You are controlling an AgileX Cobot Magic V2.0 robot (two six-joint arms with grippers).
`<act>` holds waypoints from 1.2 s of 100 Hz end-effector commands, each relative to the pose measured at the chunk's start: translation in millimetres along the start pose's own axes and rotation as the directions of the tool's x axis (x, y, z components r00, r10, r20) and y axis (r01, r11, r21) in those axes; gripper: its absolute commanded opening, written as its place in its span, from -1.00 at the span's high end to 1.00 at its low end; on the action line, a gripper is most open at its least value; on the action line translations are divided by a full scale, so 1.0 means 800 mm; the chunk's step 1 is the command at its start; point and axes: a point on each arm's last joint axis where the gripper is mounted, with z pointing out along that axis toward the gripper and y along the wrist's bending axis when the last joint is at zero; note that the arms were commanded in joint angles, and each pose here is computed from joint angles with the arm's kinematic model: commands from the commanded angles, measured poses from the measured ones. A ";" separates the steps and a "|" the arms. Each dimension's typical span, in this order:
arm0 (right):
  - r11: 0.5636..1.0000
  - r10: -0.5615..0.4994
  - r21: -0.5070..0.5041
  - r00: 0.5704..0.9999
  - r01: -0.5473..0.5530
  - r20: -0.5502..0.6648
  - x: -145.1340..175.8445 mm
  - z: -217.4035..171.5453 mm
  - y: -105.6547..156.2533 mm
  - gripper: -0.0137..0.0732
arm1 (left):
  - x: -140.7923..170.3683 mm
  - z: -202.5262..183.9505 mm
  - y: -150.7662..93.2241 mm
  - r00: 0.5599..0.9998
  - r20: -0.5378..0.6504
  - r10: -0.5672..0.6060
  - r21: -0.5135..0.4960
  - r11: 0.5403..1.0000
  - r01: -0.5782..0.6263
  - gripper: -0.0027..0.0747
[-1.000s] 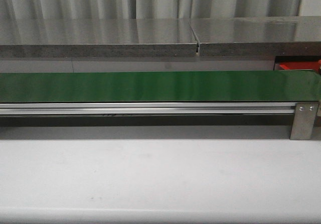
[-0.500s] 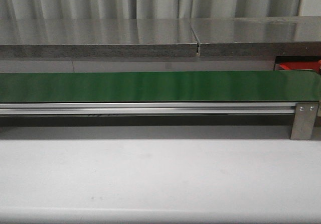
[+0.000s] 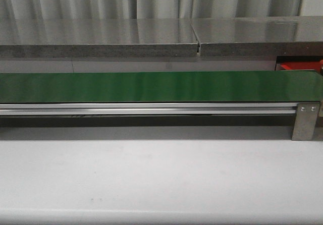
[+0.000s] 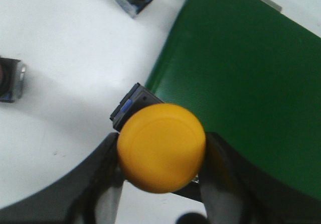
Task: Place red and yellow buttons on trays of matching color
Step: 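Lower the left gripper onto another yellow button in the pile and grasp it, then set the yellow button on the belt and open the left gripper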
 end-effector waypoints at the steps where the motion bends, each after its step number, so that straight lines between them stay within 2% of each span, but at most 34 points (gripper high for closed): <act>1: 1.000 -0.010 0.022 0.996 0.008 0.088 -0.017 -0.006 -0.002 0.84 | -0.012 -0.031 -0.025 0.993 0.115 0.026 0.034 0.999 -0.030 0.47; 40: 1.000 -0.010 0.022 0.996 0.008 0.088 -0.017 -0.006 -0.002 0.84 | -0.010 -0.028 -0.036 0.994 0.101 0.036 0.053 0.998 -0.042 0.44; 45: 1.000 -0.010 0.022 0.996 0.008 0.088 -0.017 -0.006 -0.002 0.84 | -0.010 -0.028 -0.036 0.994 0.101 0.042 0.052 0.998 -0.047 0.32; 61: 1.000 -0.010 0.022 0.996 0.008 0.088 -0.017 -0.006 -0.002 0.84 | -0.010 -0.028 -0.036 0.994 0.102 0.040 0.056 0.997 -0.045 -0.30; 67: 1.000 -0.010 0.022 0.996 0.008 0.088 -0.017 -0.006 -0.002 0.84 | -0.010 -0.029 -0.037 0.994 0.106 0.034 0.062 0.997 -0.041 -0.38; 79: 1.000 -0.010 0.022 0.996 0.008 0.088 -0.017 -0.006 -0.002 0.84 | -0.016 -0.037 -0.045 0.988 0.141 0.068 0.093 0.992 -0.081 -0.40; 92: 1.000 -0.010 0.022 0.996 0.008 0.088 -0.017 -0.006 -0.002 0.84 | -0.026 -0.068 -0.057 0.972 0.218 0.089 0.114 0.987 -0.116 -0.40; 109: 1.000 -0.010 0.022 0.996 0.008 0.088 -0.017 -0.006 -0.002 0.84 | -0.030 -0.103 -0.067 0.946 0.301 0.119 0.098 0.983 -0.155 -0.40; 120: 1.000 -0.010 0.022 0.996 0.008 0.088 -0.017 -0.006 -0.002 0.84 | -0.030 -0.109 -0.058 0.944 0.307 0.120 0.070 0.986 -0.148 -0.40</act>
